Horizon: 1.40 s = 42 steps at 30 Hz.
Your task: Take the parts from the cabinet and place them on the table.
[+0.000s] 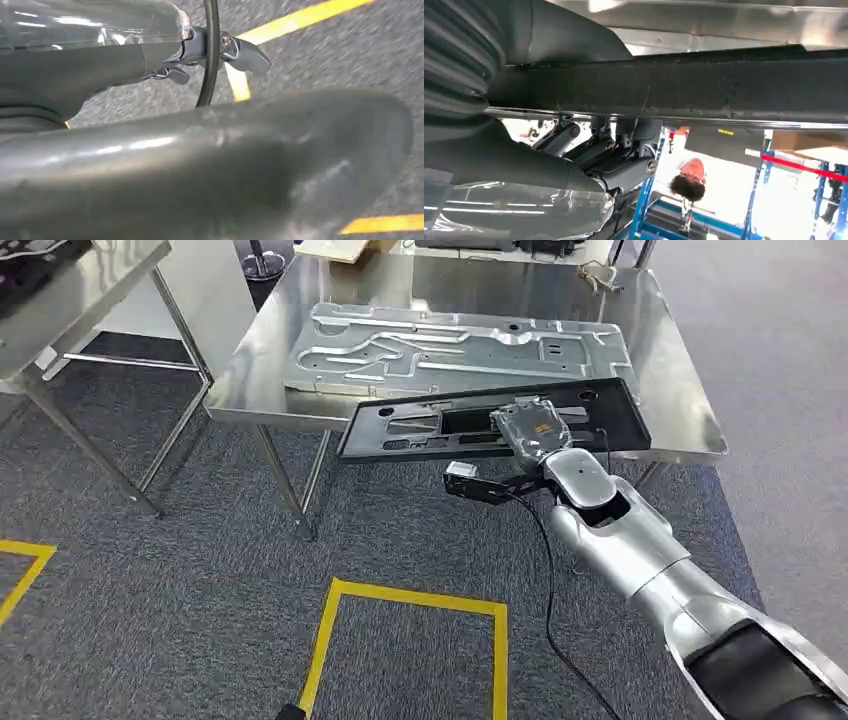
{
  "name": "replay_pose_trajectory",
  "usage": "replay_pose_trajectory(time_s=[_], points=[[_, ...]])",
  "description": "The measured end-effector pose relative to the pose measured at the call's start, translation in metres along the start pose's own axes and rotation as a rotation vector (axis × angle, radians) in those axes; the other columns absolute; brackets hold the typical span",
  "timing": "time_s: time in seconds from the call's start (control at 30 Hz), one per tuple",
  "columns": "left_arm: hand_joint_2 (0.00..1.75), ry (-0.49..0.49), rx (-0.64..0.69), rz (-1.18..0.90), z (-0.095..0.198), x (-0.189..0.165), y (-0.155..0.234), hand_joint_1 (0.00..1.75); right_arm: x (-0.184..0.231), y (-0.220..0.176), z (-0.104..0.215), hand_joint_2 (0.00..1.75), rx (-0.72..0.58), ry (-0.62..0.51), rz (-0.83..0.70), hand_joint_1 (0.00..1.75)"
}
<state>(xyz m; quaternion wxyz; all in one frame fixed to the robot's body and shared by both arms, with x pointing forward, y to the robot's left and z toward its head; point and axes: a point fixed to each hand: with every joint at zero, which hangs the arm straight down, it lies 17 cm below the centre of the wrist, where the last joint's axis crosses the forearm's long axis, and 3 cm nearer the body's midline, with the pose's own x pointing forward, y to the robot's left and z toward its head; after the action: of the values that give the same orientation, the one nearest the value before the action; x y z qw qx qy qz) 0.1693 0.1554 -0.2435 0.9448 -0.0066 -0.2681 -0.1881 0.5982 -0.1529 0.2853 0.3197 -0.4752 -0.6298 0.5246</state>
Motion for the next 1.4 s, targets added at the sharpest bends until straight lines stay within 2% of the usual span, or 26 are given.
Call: replay_pose_trajectory(time_s=[0.27,0.73,1.03,1.27,1.4], points=[[0.0,-0.007,0.002,-0.004,-0.001,0.005,0.002,0.0,0.001,-0.027,-0.005,1.75,-0.092,0.012,-0.014,1.75],[0.0,-0.007,0.002,0.001,-0.002,0.007,0.003,0.0,-0.009,-0.039,-0.002,1.75,-0.125,0.057,-0.067,1.75],[0.0,0.014,-0.001,0.01,0.001,-0.007,-0.001,0.0,-0.013,-0.021,0.006,1.75,-0.093,0.068,-0.067,1.75],[0.0,0.006,0.017,0.022,-0.001,-0.001,0.005,0.0,-0.017,-0.031,0.004,1.75,-0.124,0.092,-0.099,1.75],[0.0,0.013,0.016,0.024,0.001,-0.006,0.003,0.0,-0.015,-0.011,0.013,1.75,-0.09,0.107,-0.127,1.75]])
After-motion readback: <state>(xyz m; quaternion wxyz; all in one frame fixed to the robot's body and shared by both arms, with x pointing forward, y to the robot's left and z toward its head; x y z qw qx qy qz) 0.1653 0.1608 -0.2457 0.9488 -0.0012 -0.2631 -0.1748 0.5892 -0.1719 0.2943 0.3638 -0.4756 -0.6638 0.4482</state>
